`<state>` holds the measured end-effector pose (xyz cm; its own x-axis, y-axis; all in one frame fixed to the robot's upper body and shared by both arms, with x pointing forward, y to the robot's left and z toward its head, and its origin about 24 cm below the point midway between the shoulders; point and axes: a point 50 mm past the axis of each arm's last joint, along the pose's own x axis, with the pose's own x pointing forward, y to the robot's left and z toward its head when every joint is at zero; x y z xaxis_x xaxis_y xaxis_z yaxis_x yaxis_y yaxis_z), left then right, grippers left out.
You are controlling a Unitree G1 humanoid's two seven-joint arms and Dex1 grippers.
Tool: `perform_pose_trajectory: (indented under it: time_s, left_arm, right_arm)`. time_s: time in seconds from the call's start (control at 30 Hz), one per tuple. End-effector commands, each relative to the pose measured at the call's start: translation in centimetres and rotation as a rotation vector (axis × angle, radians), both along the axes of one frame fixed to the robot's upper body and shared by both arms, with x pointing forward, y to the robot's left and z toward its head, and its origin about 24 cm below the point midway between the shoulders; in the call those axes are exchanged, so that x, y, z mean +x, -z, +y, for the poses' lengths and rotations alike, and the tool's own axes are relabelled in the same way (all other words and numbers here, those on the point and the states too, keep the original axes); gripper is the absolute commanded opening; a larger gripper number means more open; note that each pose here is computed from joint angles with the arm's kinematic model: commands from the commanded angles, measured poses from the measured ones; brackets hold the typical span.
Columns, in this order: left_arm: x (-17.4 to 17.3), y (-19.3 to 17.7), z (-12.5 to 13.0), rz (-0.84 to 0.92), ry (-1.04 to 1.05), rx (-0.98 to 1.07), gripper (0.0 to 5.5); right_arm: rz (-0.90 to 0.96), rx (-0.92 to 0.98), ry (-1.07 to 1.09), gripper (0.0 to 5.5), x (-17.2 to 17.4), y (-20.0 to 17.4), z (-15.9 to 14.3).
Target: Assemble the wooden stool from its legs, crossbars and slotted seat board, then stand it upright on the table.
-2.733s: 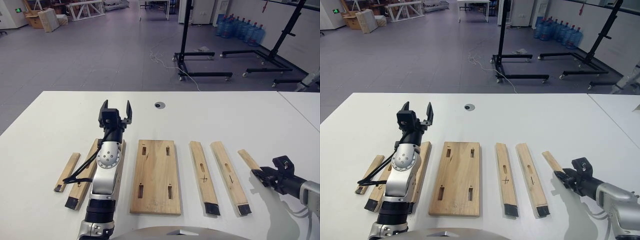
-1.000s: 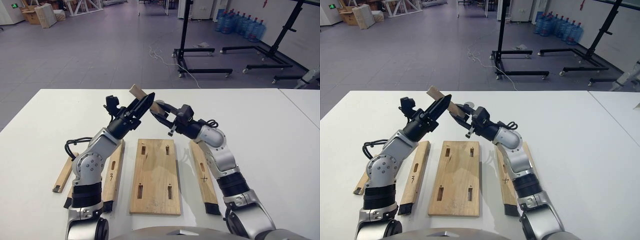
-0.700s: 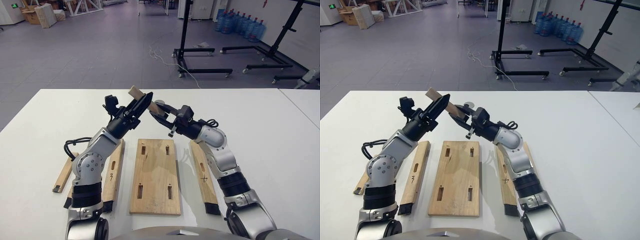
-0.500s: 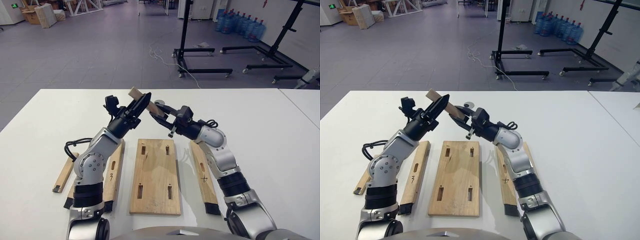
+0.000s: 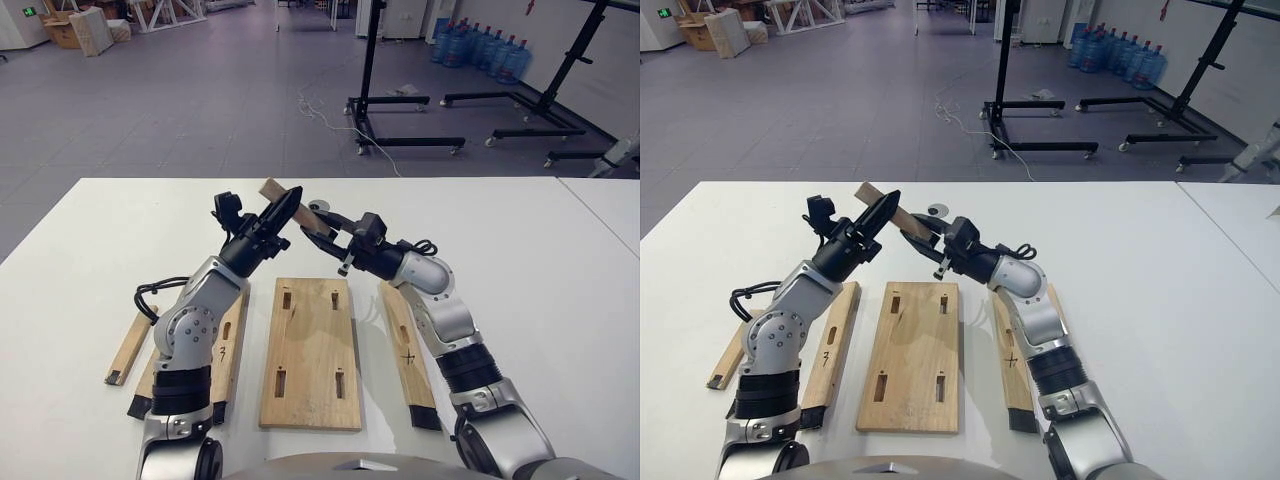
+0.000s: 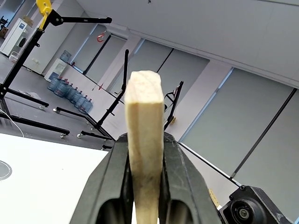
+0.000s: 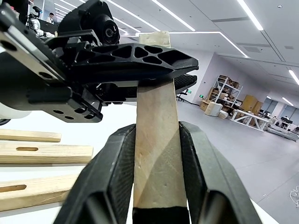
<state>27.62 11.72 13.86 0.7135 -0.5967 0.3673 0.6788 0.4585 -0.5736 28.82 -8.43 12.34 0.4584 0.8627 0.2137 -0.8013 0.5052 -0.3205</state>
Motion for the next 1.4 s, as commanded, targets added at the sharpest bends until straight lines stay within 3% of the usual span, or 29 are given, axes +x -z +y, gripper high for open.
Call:
perform_pose_trajectory:
  time_s: [0.03,0.13,0.2,0.37,0.47,0.6,0.77,1.1,1.4]
  left_arm:
    - [-0.1,0.5,0.2,-0.01,-0.009,0.011,0.41]
    - [0.0,0.4,0.6,-0.038,-0.041,0.015,0.41]
    - [0.3,0.2,1.1,-0.051,-0.082,0.02,0.38]
    - [1.1,-0.4,5.3,-0.077,-0.322,0.007,0.39]
    - [0.1,-0.6,7.2,-0.081,-0.426,0.102,0.39]
    - [-4.5,0.6,10.2,-0.022,-0.554,0.296,0.39]
    - [-8.3,0.6,10.5,0.005,-0.522,0.526,0.38]
    - [-11.0,2.2,14.3,0.186,-0.628,0.663,0.38]
    - [-11.9,4.1,14.6,0.26,-0.647,0.655,0.38]
  right_arm:
    - [-0.029,-0.017,0.022,1.29,0.6,-0.6,-0.4]
    - [-0.019,-0.015,0.041,1.29,0.9,-0.7,-0.6]
    - [-0.007,-0.012,0.034,1.9,0.9,-0.7,-0.7]
    - [0.009,-0.011,0.06,2.82,1.0,-0.8,-1.5]
    - [0.027,0.031,0.143,3.29,1.4,-1.1,-2.3]
    - [0.075,0.009,0.373,3.33,2.2,0.3,-3.4]
    - [0.126,0.053,0.55,3.33,1.6,1.2,-4.8]
    - [0.155,0.096,0.68,3.33,0.9,1.7,-5.1]
    - [0.17,0.102,0.689,3.33,0.3,1.9,-4.8]
